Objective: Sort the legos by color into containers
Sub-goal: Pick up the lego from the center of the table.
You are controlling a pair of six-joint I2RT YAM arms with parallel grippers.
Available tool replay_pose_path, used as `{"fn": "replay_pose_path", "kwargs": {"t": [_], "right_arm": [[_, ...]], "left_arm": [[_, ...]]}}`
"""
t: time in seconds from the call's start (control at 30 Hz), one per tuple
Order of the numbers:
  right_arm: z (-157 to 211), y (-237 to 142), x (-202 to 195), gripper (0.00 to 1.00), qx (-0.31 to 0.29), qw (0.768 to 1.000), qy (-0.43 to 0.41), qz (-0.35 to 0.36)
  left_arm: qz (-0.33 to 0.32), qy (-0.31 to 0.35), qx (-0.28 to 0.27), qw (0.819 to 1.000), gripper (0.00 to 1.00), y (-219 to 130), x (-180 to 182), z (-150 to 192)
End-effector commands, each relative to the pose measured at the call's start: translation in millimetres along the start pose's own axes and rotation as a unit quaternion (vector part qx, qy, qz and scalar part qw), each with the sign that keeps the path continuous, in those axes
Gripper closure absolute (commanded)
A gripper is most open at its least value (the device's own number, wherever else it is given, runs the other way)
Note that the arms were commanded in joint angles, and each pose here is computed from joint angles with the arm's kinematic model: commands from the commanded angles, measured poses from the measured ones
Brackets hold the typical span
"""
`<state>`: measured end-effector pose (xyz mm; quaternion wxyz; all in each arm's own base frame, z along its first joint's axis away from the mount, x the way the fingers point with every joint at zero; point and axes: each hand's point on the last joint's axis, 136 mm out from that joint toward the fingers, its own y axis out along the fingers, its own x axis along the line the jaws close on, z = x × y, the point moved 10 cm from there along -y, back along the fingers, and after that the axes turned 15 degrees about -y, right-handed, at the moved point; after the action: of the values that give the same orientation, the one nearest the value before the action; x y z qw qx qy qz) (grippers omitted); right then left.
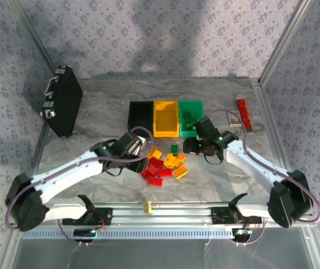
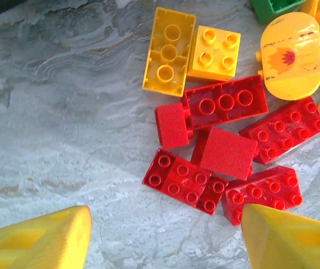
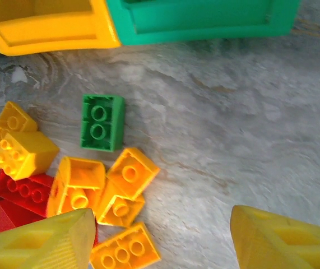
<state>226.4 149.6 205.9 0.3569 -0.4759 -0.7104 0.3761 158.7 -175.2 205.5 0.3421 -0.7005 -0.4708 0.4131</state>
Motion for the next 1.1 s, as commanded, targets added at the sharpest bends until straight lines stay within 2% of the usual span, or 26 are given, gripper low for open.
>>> {"fn": "replay_pose_path", "kwargs": {"t": [0.0, 0.27, 0.47, 0.83, 0.93, 1.07], "right_arm": [[-15.2, 13.5, 11.7, 0.33, 0.015, 1.0, -0.011, 0.007], [-39.2, 65.2, 35.0, 0.37, 0.069, 0.997, -0.019, 0.028], [-48.3, 86.5, 47.7, 0.4, 0.086, 0.995, -0.027, 0.042], [-28.5, 113.9, 57.5, 0.44, 0.12, 0.99, -0.034, 0.067], [-25.7, 118.5, 58.2, 0.48, 0.124, 0.989, -0.035, 0.07], [-24.4, 116.6, 58.4, 0.59, 0.123, 0.989, -0.038, 0.077]], "left_arm": [[0.054, -0.067, -0.046, 0.995, 0.28, -12.0, 3.2, 6.8], [0.059, -0.117, -0.06, 0.99, 0.27, -18.6, 30.8, 46.0], [0.059, -0.127, -0.062, 0.988, 0.27, -11.9, 36.1, 63.9], [0.056, -0.124, -0.06, 0.989, 0.27, -10.0, 35.2, 65.6], [0.055, -0.124, -0.06, 0.989, 0.27, -10.4, 34.1, 64.3], [0.055, -0.124, -0.059, 0.989, 0.27, -10.5, 33.9, 64.3]]}}
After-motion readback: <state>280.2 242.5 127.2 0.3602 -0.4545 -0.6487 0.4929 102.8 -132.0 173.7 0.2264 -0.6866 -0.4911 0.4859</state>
